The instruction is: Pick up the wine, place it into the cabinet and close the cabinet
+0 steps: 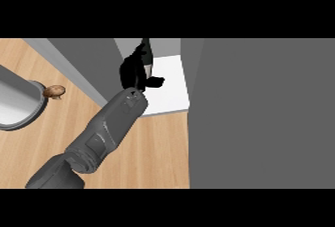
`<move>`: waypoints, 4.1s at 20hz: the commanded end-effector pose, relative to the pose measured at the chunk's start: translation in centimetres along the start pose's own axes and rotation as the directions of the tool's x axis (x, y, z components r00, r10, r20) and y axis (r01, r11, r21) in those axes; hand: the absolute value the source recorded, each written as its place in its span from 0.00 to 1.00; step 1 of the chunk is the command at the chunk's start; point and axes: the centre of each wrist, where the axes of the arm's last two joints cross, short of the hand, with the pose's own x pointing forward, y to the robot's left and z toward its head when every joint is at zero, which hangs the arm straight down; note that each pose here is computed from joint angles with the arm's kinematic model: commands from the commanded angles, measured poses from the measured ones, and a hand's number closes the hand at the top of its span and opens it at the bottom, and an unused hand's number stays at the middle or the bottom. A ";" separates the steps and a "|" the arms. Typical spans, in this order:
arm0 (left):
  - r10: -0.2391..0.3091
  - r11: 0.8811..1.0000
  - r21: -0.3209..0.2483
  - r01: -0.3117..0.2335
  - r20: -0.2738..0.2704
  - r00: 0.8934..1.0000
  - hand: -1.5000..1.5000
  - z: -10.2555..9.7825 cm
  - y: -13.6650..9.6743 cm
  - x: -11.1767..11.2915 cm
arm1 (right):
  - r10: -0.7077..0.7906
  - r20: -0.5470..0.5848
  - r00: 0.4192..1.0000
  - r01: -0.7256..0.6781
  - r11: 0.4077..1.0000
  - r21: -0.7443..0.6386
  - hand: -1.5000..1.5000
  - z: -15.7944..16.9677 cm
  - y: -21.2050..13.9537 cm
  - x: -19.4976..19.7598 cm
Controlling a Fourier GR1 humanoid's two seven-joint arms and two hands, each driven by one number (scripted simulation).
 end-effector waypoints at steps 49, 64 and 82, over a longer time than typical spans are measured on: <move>0.817 0.575 -0.215 -0.789 0.104 0.567 0.00 13.3 3.0 1.2 | 0.022 -0.005 1.000 -0.023 0.996 -0.088 0.00 0.5 3.6 2.8; 0.839 0.533 -0.328 -0.780 0.091 0.536 0.00 16.8 14.6 -4.5 | 0.075 -0.047 0.996 -0.078 0.994 -0.077 0.00 0.3 3.0 3.8; 0.869 0.470 -0.460 -0.754 0.087 0.488 1.00 16.3 22.8 -12.0 | 0.165 -0.119 0.979 -0.135 0.966 0.222 1.00 1.0 2.7 3.7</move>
